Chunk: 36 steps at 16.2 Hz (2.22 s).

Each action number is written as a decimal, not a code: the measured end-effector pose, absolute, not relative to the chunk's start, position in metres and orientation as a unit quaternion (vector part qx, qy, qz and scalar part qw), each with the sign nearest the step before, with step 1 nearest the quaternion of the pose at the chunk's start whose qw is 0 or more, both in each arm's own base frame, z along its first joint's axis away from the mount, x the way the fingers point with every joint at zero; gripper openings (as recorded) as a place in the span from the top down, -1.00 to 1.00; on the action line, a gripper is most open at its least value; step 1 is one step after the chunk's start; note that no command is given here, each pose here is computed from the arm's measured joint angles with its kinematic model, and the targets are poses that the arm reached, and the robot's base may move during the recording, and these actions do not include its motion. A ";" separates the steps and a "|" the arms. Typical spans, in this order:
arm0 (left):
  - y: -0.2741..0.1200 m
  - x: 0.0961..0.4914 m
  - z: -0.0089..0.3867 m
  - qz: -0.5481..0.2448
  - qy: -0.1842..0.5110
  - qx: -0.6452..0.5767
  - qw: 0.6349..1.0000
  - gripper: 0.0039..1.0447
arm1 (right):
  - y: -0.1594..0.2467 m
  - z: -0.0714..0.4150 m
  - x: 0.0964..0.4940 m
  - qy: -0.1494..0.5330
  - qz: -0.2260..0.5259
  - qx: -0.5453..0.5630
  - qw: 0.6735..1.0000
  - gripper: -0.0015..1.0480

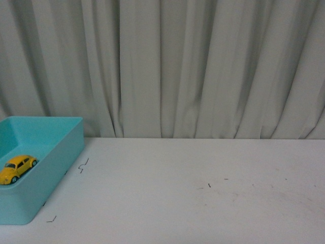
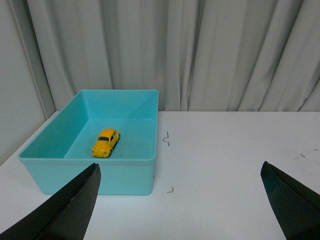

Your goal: Wind up and store yellow beetle toy

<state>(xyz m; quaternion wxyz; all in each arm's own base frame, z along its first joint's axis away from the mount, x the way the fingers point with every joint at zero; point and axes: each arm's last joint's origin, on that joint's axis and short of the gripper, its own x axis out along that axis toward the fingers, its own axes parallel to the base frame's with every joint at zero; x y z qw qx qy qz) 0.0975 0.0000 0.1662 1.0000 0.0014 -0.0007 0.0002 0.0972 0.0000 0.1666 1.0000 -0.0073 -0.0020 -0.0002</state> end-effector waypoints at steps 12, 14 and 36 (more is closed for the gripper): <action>0.000 0.097 0.166 0.000 -0.001 0.001 1.000 -0.88 | 0.000 0.167 0.097 -0.002 0.000 -0.007 1.000 -0.87; 0.000 0.097 0.166 0.000 -0.001 0.001 1.000 -0.88 | 0.000 0.167 0.097 -0.002 0.000 -0.007 1.000 -0.87; 0.000 0.097 0.166 0.000 -0.002 0.001 1.000 -0.88 | 0.000 0.167 0.097 -0.002 0.000 -0.007 1.000 -0.87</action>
